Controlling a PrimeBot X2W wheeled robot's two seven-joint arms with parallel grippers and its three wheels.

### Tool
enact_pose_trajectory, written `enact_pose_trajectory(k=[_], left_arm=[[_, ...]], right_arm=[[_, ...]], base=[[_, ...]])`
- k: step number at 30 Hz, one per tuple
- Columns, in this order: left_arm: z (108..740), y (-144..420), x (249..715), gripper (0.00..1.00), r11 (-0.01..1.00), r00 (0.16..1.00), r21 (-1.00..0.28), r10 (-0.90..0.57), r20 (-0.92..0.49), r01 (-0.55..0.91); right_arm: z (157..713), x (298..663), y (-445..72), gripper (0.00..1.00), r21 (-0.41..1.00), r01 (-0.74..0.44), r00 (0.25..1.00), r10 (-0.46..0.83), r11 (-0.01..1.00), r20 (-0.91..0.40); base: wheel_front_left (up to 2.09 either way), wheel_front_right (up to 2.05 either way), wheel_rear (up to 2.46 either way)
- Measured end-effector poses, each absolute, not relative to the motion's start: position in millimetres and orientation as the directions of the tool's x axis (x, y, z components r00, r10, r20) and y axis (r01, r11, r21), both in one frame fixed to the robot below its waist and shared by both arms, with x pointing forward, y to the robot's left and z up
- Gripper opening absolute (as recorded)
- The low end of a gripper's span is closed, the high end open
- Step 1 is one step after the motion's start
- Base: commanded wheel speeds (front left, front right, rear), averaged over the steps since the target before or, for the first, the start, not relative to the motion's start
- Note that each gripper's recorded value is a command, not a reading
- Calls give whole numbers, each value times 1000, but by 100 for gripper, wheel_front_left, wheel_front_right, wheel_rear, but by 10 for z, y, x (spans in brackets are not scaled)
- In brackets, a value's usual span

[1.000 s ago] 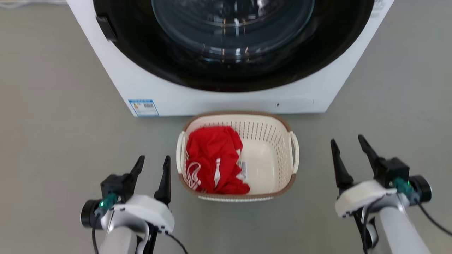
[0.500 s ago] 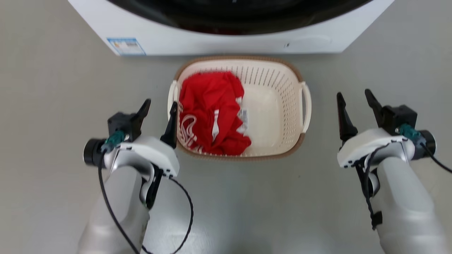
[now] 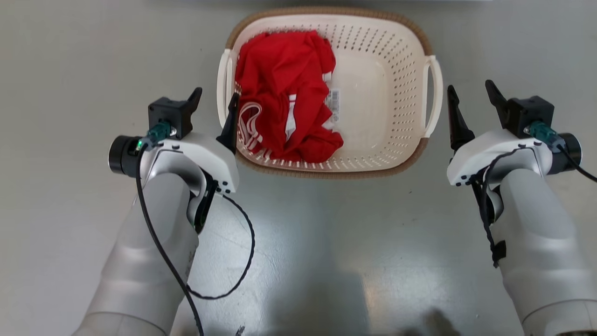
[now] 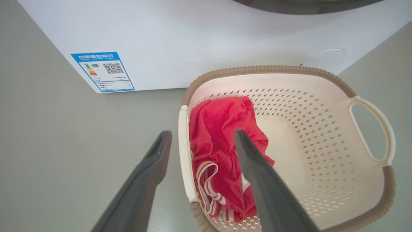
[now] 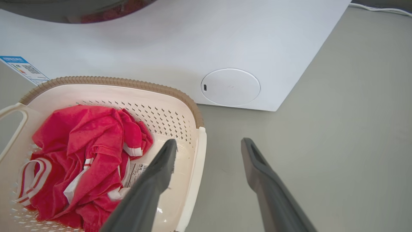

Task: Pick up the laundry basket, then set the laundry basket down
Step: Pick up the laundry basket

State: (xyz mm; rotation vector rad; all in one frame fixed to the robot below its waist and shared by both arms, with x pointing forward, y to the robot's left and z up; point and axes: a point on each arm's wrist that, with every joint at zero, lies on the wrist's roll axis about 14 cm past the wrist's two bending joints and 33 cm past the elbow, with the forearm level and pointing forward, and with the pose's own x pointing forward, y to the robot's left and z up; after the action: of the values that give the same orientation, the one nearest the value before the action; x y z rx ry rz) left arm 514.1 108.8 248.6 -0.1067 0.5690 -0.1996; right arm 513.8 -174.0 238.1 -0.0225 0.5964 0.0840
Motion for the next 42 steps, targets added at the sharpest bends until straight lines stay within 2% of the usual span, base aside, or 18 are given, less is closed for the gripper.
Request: enact_pose_trajectory(k=[7,16,42], left_arm=[[2282,1055,5220,100,973,794,-147,-230,-562,178],[1988,1010,5217,100,971,716,-151,-237,-657,183],[1619,951,5276,100,966,605,-121,-239,-760,230]], right_arm=[[2107,5135,-1712,100,-6,-104,784,79,995,-616],[1923,5199,-1661,100,1,-124,753,95,992,-651],[1522,5176,-1612,100,34,-117,666,104,993,-739]], base=[[0,0,0],[0,0,0],[0,0,0]])
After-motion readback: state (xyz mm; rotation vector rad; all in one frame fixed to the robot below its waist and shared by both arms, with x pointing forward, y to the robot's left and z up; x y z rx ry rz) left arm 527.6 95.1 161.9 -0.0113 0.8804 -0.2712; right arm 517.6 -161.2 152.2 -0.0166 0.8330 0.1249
